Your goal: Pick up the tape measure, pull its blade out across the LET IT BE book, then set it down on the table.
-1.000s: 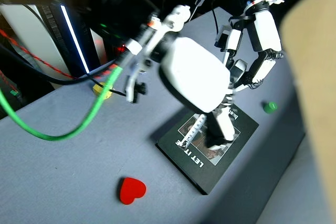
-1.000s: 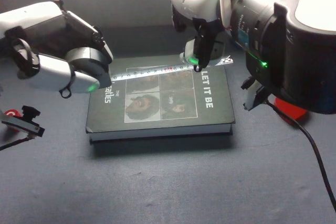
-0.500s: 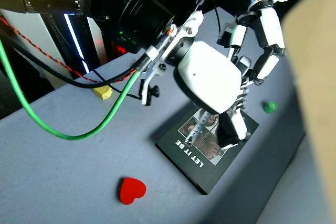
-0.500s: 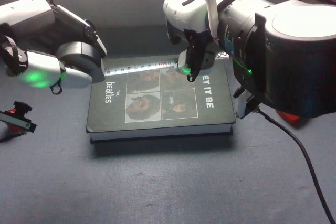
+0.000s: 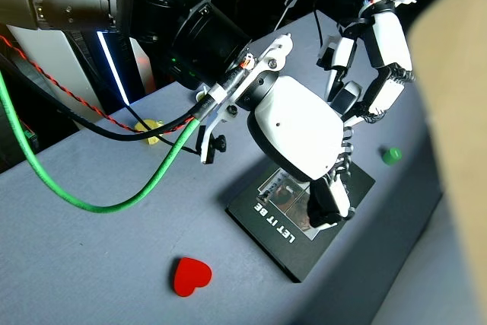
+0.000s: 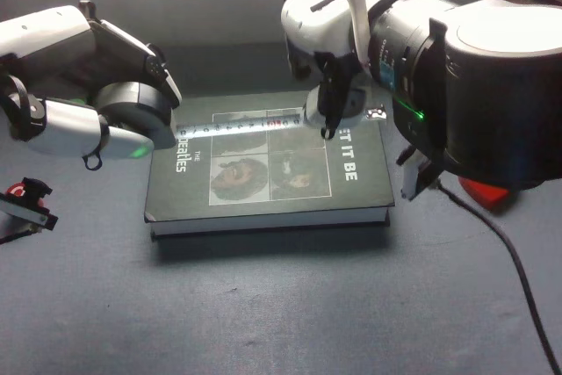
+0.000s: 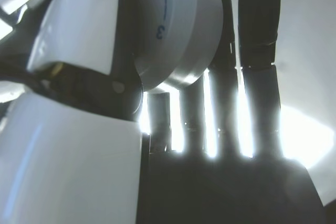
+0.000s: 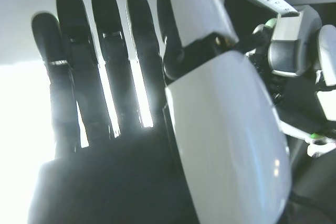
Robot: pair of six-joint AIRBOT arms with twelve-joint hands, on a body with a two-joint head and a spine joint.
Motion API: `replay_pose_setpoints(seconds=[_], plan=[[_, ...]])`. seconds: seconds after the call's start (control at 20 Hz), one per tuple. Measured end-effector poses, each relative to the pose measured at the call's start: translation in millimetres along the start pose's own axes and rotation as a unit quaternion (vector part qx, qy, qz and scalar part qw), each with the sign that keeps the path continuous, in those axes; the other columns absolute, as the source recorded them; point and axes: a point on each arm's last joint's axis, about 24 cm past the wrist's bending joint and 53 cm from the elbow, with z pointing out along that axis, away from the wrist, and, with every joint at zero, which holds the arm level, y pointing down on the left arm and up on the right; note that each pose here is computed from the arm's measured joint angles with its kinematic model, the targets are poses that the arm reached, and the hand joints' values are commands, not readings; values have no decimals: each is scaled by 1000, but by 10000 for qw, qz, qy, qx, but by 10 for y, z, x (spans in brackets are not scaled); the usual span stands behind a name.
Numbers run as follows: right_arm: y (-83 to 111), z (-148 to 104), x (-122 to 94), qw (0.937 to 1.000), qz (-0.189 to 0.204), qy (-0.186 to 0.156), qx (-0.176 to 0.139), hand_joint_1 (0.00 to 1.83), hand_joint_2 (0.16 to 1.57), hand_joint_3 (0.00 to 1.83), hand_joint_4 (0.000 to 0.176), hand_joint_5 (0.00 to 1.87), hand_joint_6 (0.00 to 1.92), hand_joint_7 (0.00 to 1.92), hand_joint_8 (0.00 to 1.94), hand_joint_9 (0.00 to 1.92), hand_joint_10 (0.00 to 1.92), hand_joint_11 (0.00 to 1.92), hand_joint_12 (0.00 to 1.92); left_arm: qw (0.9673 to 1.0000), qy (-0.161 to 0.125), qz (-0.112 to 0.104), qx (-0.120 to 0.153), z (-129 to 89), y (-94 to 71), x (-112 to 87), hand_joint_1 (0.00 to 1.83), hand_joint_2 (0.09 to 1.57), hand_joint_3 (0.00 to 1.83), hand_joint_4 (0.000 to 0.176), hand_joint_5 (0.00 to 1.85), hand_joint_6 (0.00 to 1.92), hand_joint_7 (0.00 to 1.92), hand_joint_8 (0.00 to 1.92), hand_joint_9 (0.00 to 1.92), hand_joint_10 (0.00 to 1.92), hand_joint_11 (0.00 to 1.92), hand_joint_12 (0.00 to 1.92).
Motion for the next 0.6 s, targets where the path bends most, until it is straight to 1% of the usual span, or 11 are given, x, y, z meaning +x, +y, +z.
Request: replay_pose_setpoints(seconds=[0.1, 0.25, 0.6], plan=[[-5, 0, 64, 9999, -17, 127, 6, 989, 1121, 0, 0, 791, 2, 891, 0, 891, 13, 482, 968, 10000, -7, 5, 48, 10, -13, -19, 1382, 1103, 0, 0, 1009, 720, 939, 1034, 964, 1246, 926, 1109], [5, 0, 72, 9999, -42, 137, -15, 986, 1120, 0, 0, 793, 2, 894, 2, 887, 10, 485, 966, 9999, 2, 12, 116, 15, -41, -19, 1382, 1103, 0, 0, 1004, 730, 942, 1030, 961, 1243, 920, 1111], [17, -8, 77, 9998, -119, 125, -34, 988, 1122, 0, 0, 789, 0, 895, 2, 885, 7, 488, 958, 9999, 8, 18, 113, 10, -30, -12, 1381, 1104, 0, 0, 1009, 732, 939, 1033, 958, 1249, 942, 1136]])
